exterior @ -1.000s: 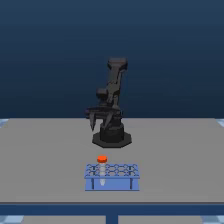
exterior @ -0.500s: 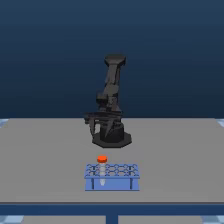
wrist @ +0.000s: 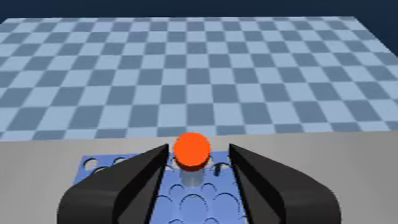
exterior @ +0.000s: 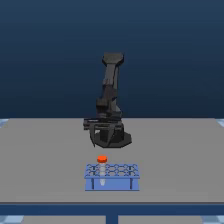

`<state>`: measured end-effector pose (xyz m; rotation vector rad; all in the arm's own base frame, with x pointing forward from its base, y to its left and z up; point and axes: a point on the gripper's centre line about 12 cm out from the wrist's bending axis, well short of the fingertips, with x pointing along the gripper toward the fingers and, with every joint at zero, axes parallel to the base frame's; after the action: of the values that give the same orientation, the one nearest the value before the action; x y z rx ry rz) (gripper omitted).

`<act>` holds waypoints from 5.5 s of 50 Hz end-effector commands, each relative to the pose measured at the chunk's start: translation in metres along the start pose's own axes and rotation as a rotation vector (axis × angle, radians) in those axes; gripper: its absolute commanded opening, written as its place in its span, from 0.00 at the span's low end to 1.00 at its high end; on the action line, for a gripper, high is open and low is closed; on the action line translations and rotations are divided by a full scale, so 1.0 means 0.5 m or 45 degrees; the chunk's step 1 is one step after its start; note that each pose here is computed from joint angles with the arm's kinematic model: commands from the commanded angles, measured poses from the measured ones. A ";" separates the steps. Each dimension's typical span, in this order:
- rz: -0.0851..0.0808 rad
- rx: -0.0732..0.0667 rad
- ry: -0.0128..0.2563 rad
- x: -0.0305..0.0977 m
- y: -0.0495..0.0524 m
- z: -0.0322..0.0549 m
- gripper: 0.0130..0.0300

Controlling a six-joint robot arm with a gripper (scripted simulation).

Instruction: Pick up the centrifuge tube on the rack

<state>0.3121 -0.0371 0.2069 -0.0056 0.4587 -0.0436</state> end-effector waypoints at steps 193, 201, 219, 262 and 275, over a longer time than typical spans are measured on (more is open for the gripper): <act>0.054 -0.007 0.084 0.103 0.006 -0.043 0.00; 0.054 -0.007 0.084 0.100 0.006 -0.038 0.00; 0.054 -0.007 0.084 0.089 0.006 -0.015 0.00; 0.054 -0.007 0.084 0.060 0.005 0.044 0.00; 0.054 -0.007 0.084 0.054 0.005 0.055 0.00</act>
<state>0.3488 -0.0358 0.2177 -0.0216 0.5243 0.0075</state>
